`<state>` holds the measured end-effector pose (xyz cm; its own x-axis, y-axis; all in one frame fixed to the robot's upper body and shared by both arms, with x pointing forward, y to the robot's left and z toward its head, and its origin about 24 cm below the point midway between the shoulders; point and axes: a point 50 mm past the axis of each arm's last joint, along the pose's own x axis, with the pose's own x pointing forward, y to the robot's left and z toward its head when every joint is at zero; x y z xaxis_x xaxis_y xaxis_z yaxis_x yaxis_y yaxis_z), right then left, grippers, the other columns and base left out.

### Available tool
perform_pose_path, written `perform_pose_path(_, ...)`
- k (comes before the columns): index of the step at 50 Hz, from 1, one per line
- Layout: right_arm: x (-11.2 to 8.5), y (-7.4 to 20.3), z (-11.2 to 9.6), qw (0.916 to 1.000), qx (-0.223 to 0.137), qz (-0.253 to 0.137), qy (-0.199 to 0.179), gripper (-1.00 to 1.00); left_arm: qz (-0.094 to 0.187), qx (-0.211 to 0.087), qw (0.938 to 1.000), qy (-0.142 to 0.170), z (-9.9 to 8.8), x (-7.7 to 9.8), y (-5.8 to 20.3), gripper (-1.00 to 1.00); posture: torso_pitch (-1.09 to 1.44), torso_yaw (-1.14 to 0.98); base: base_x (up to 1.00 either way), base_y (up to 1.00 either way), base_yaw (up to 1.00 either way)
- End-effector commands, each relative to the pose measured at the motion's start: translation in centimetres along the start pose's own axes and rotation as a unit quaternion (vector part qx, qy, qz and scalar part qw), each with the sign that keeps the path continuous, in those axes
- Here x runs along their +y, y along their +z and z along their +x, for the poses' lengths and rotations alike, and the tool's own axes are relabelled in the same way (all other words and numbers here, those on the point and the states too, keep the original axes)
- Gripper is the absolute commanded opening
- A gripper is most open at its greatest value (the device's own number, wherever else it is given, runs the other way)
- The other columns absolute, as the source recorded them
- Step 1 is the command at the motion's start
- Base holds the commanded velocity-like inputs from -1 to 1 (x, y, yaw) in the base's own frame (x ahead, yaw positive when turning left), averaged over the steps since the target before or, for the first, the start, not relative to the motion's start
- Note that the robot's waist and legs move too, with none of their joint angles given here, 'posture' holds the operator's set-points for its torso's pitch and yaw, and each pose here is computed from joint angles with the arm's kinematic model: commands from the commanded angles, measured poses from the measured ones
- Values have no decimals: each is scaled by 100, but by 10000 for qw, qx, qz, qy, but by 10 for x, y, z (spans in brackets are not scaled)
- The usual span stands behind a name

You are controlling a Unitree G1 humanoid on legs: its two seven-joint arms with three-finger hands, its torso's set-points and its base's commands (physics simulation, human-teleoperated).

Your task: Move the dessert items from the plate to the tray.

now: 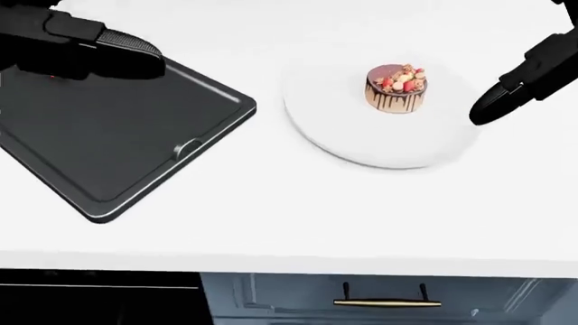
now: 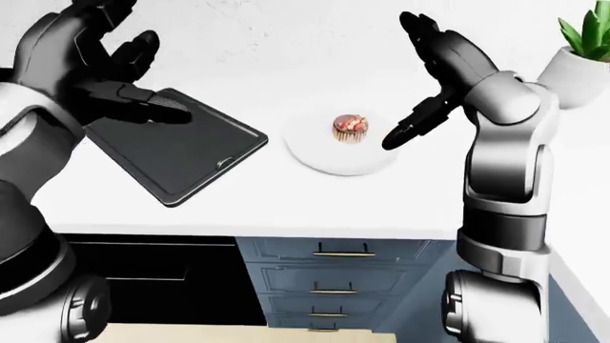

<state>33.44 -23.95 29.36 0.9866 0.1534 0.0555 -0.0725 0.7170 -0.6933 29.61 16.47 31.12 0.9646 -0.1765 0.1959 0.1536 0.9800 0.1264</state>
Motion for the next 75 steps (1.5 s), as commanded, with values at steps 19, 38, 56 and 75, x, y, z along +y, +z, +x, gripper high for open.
perform_pose_path(19, -12, 10, -5, 9996, -168, -122, -194, 100, 56, -351, 9993, 71, -6, 2, 15, 100, 0, 0, 0, 0, 45)
perform_pose_path(38, -24, 9, -10, 9993, -142, -148, -318, 100, 68, -344, 9994, 49, -5, 0, 15, 100, 0, 0, 9, 0, 0)
perform_pose_path(56, -20, -6, -9, 9966, 631, -511, 166, 100, 52, -357, 9994, 4, -6, -3, 13, 100, 0, 0, 0, 0, 0)
perform_pose_path(75, -9, -15, 7, 9773, 1177, -1613, 703, 100, 37, -386, 9992, -1, -6, -5, 11, 100, 0, 0, 0, 0, 0)
